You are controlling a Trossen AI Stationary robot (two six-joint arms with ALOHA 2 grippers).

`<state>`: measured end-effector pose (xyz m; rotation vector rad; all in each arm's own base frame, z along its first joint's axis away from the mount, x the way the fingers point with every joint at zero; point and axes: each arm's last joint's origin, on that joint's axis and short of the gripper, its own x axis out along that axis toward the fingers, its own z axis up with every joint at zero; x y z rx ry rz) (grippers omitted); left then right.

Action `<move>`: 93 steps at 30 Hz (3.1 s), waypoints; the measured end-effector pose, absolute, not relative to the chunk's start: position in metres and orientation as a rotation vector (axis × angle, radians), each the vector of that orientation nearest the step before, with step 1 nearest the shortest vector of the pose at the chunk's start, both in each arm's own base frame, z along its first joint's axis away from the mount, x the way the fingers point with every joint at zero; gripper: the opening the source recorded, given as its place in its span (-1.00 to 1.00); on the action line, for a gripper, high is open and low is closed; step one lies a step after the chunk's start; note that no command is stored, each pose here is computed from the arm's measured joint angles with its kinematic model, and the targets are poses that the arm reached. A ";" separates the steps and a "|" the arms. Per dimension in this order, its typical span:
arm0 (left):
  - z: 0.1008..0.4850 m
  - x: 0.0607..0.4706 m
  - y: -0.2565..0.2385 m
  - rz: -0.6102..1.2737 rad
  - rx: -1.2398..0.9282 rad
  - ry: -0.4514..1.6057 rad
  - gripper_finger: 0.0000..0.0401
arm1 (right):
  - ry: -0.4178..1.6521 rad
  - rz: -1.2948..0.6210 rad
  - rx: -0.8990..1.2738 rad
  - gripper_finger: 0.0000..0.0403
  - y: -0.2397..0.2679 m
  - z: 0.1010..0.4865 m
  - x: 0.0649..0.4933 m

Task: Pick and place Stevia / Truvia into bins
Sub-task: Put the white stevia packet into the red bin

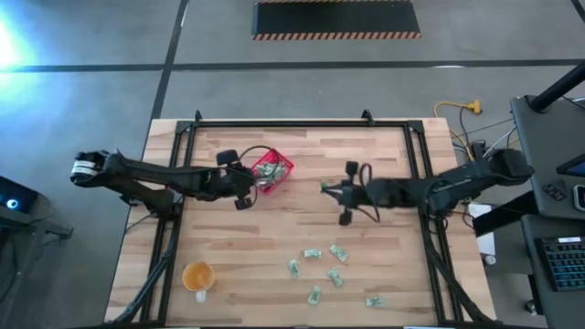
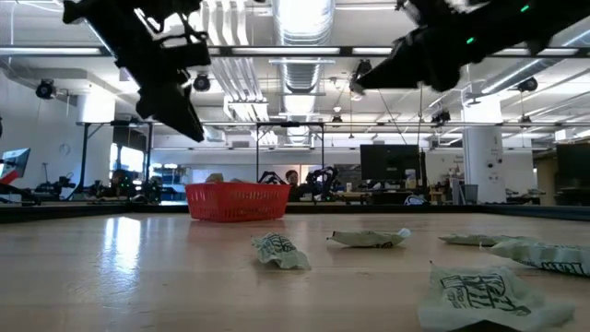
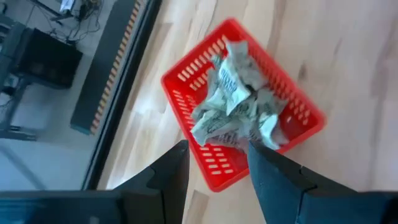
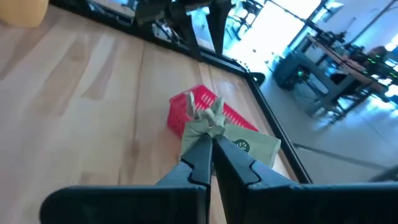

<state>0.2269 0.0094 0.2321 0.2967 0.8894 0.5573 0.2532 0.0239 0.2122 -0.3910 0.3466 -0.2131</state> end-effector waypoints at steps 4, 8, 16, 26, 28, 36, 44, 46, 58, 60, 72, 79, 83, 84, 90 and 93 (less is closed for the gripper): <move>0.239 0.220 0.004 0.538 0.262 0.845 -0.27 | 0.284 -0.162 -0.367 -0.96 -0.008 0.202 0.275; 0.243 0.217 -0.003 0.517 0.237 0.817 -0.27 | 0.246 -0.150 -0.338 -0.96 -0.038 0.190 0.297; 0.240 0.219 -0.010 0.500 0.221 0.818 -0.27 | 0.267 -0.090 -0.255 -0.96 -0.091 0.174 0.350; 0.231 0.224 -0.013 0.519 0.170 0.835 -0.27 | 0.471 -0.007 -0.127 -0.96 -0.140 0.174 0.395; 0.230 0.225 -0.013 0.523 0.158 0.834 -0.27 | 0.478 0.036 -0.096 -0.96 -0.145 0.173 0.402; 0.228 0.227 -0.014 0.523 0.159 0.838 -0.27 | 0.549 0.050 -0.030 -0.96 -0.160 0.165 0.416; 0.229 0.227 -0.014 0.521 0.156 0.833 -0.27 | 0.543 0.063 -0.049 -0.71 -0.159 0.166 0.416; 0.228 0.228 -0.014 0.520 0.156 0.834 -0.27 | 0.542 0.062 -0.049 -0.59 -0.159 0.167 0.415; 0.224 0.245 -0.021 0.373 0.156 0.792 -0.27 | 0.653 0.389 -0.039 -0.27 -0.125 0.208 0.374; 0.220 0.252 -0.023 0.321 0.165 0.786 -0.27 | 0.677 0.438 -0.041 -0.29 -0.113 0.210 0.363; 0.173 0.300 -0.044 -0.143 0.072 0.737 -0.27 | 0.675 0.473 -0.091 -0.43 -0.076 0.218 0.282; 0.147 0.318 -0.063 -0.358 0.037 0.672 -0.27 | 0.597 0.446 -0.112 -0.52 -0.059 0.229 0.230; 0.142 0.323 -0.074 -0.440 0.028 0.618 -0.27 | 0.554 0.432 -0.124 -0.57 -0.050 0.229 0.204; 0.143 0.326 -0.077 -0.450 0.030 0.608 -0.27 | 0.549 0.431 -0.126 -0.58 -0.048 0.228 0.197; 0.142 0.329 -0.095 -0.510 0.068 0.590 -0.27 | 0.481 0.411 -0.144 -0.65 -0.039 0.227 0.170; 0.134 0.330 -0.108 -0.546 0.083 0.558 -0.27 | 0.444 0.402 -0.161 -0.68 -0.035 0.228 0.160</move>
